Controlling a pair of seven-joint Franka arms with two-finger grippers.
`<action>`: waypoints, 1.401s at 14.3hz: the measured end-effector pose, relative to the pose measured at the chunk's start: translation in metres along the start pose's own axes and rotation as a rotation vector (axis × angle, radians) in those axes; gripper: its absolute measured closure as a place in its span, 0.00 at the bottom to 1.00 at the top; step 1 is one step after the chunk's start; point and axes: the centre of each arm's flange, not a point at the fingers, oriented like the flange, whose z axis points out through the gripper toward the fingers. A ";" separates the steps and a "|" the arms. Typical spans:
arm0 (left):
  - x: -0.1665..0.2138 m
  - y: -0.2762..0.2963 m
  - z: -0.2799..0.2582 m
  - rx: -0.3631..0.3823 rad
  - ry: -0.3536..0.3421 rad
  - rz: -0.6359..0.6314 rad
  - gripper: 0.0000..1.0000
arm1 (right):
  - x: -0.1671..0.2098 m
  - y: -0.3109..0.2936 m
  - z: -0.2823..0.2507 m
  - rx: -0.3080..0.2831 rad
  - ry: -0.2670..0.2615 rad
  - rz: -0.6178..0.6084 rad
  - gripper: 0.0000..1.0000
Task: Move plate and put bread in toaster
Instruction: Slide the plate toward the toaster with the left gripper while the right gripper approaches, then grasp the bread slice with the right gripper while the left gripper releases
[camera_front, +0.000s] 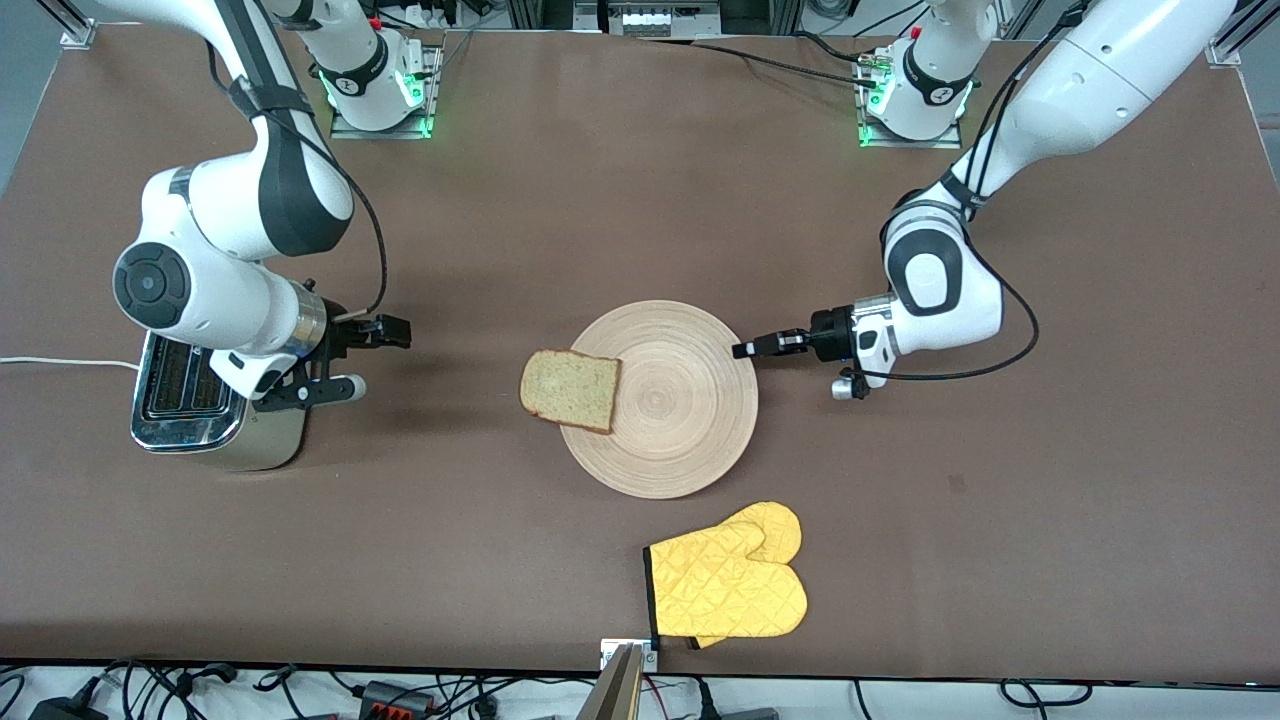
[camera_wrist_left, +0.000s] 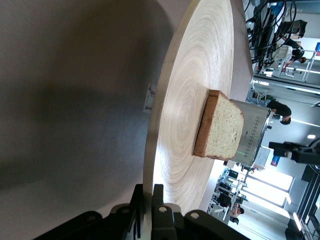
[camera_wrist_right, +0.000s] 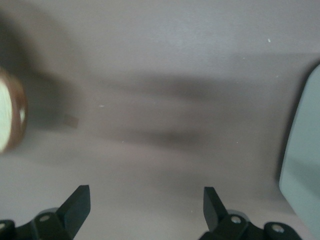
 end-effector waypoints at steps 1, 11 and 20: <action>-0.004 0.001 0.007 0.004 -0.006 0.005 0.91 | 0.002 0.005 0.004 0.004 -0.005 0.016 0.00; -0.023 -0.021 0.046 -0.018 0.005 0.027 0.91 | 0.009 0.003 0.046 0.247 -0.086 0.188 0.00; -0.032 -0.037 0.063 0.010 0.009 0.017 0.85 | 0.019 0.009 0.126 0.539 -0.212 0.370 0.00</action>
